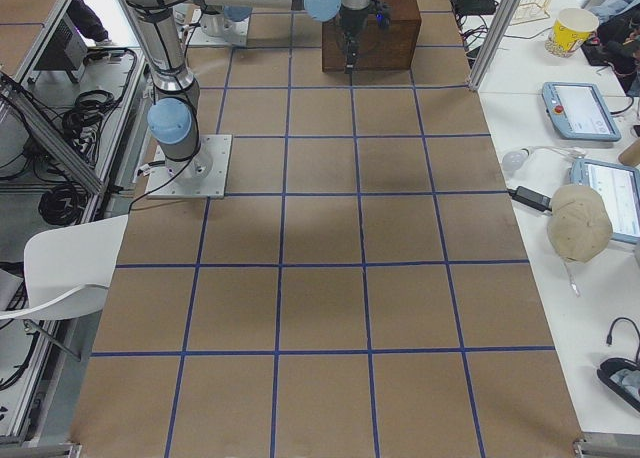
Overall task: Open drawer and put corn inside
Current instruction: 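Grasp the yellow corn cob with the left gripper and lift it, then carry the corn over the open drawer with the left gripper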
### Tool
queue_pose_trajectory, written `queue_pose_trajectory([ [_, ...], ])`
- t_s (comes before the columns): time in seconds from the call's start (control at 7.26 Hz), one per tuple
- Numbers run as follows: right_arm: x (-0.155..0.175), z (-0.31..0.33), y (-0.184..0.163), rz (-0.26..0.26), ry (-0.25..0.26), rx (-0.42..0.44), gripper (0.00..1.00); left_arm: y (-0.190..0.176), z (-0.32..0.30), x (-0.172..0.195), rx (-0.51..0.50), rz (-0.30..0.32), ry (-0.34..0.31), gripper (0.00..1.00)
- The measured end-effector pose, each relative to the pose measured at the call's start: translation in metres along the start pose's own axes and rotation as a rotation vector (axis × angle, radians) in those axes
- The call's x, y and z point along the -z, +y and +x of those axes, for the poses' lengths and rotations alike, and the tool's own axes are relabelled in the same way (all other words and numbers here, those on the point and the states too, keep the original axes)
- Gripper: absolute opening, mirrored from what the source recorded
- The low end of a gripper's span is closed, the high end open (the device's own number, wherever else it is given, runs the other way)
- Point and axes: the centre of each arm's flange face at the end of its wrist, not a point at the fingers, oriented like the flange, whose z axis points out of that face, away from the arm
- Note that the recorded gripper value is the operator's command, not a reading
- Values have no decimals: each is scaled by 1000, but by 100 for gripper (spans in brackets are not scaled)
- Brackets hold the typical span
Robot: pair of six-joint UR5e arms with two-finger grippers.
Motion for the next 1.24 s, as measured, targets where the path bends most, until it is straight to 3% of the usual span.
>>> queue_pose_trajectory([
  [0.28, 0, 0, 0, 0, 0, 0, 100, -2, -1, 6, 7, 2, -12, 0],
  [0.55, 0, 0, 0, 0, 0, 0, 100, -11, -5, 44, 47, 15, -65, 0],
  [0.96, 0, 0, 0, 1, 0, 0, 100, -45, 12, 128, 176, 29, -79, 0],
  [1.24, 0, 0, 0, 0, 0, 0, 100, -67, 39, 199, 264, 24, -48, 0],
])
